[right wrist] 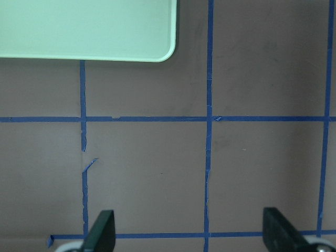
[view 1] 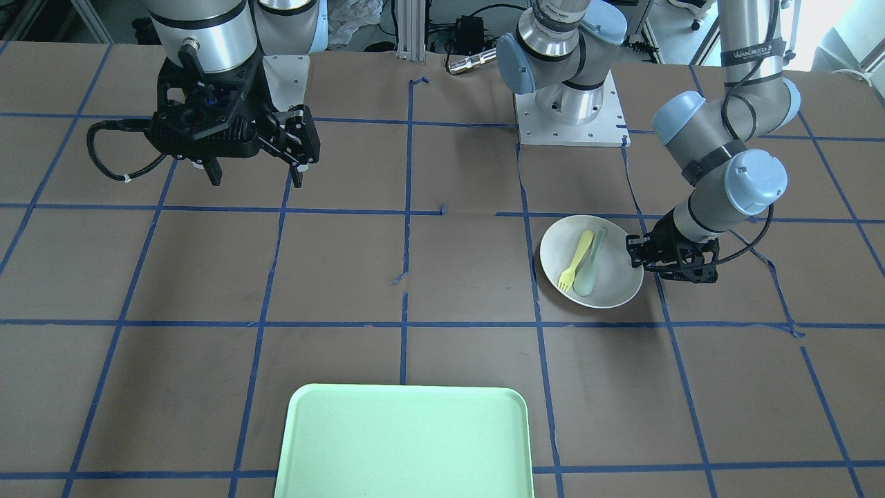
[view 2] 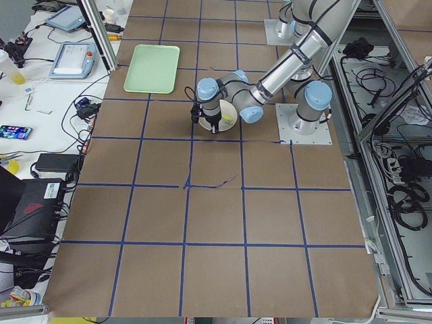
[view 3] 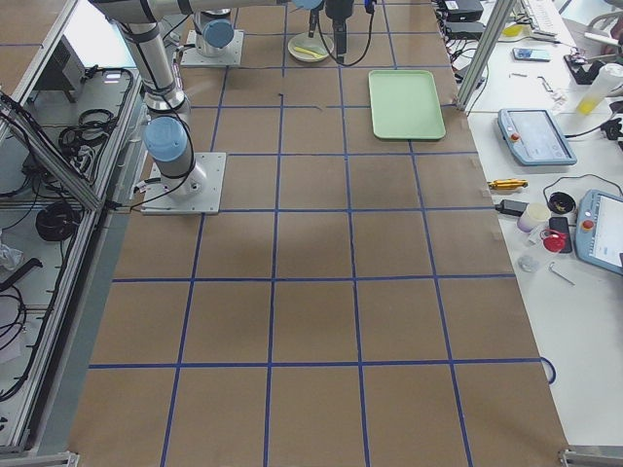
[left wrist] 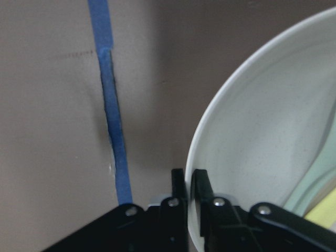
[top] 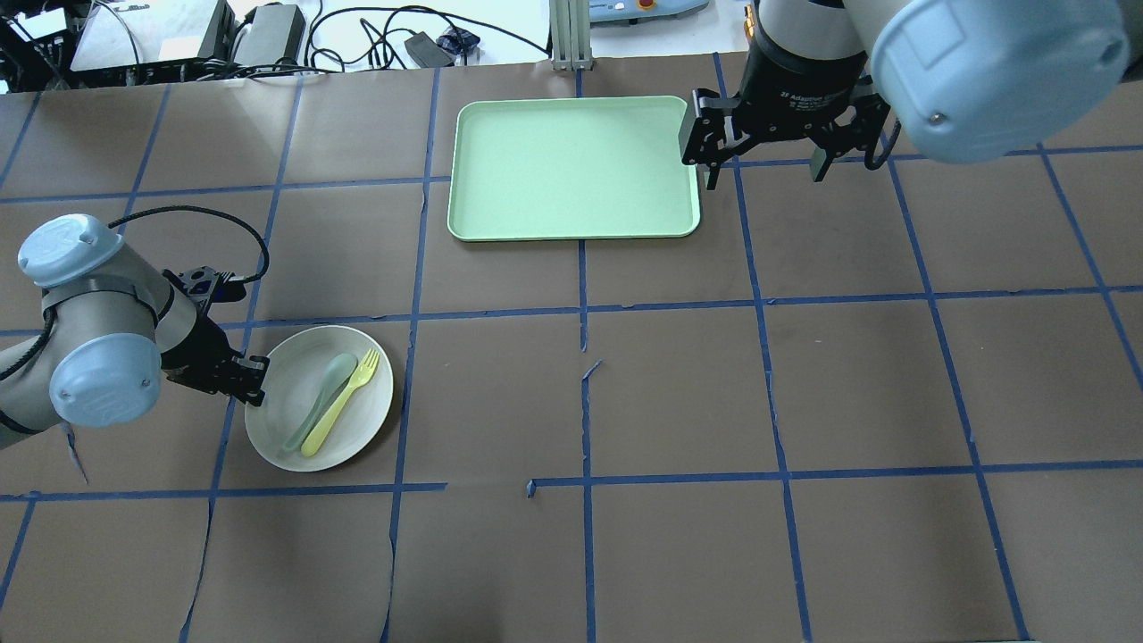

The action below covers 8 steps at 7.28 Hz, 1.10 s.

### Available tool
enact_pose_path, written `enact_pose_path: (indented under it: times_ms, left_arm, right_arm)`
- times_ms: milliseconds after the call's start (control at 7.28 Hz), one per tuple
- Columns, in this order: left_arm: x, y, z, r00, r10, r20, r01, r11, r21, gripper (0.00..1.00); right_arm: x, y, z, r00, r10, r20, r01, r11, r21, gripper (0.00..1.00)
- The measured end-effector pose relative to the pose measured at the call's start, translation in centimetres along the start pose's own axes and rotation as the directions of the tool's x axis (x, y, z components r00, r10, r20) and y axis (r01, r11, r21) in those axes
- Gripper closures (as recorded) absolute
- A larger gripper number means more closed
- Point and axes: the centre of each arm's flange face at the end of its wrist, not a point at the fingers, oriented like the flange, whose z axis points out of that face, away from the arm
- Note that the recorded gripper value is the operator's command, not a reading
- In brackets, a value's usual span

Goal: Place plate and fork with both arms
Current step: 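Lift the white plate with the left gripper and carry it onto the green tray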

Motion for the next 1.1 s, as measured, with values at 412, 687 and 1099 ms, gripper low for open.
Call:
enact_pose_path:
  times_ms: [412,687,1099]
  left_arm:
    - [0.1,-1.6,-1.8,0.996,-0.002,-0.094,0.009,0.998,0.066,1.0]
    - [0.3,-3.8,-4.0,0.973,-0.068,-0.221,0.088,0.993,0.084,1.0]
    - [4.3,-9.9,-7.2,0.94,-0.159,-0.302,0.184,0.981,0.056,1.0]
  right_arm:
    - [0.0,0.0,0.0,1.0,0.0,0.0,0.0,1.0,0.0,0.0]
    - [0.0,0.0,0.1,1.0,0.0,0.0,0.0,1.0,-0.001,0.0]
    - [0.0,0.1,0.5,1.0,0.0,0.0,0.0,1.0,-0.008,0.0]
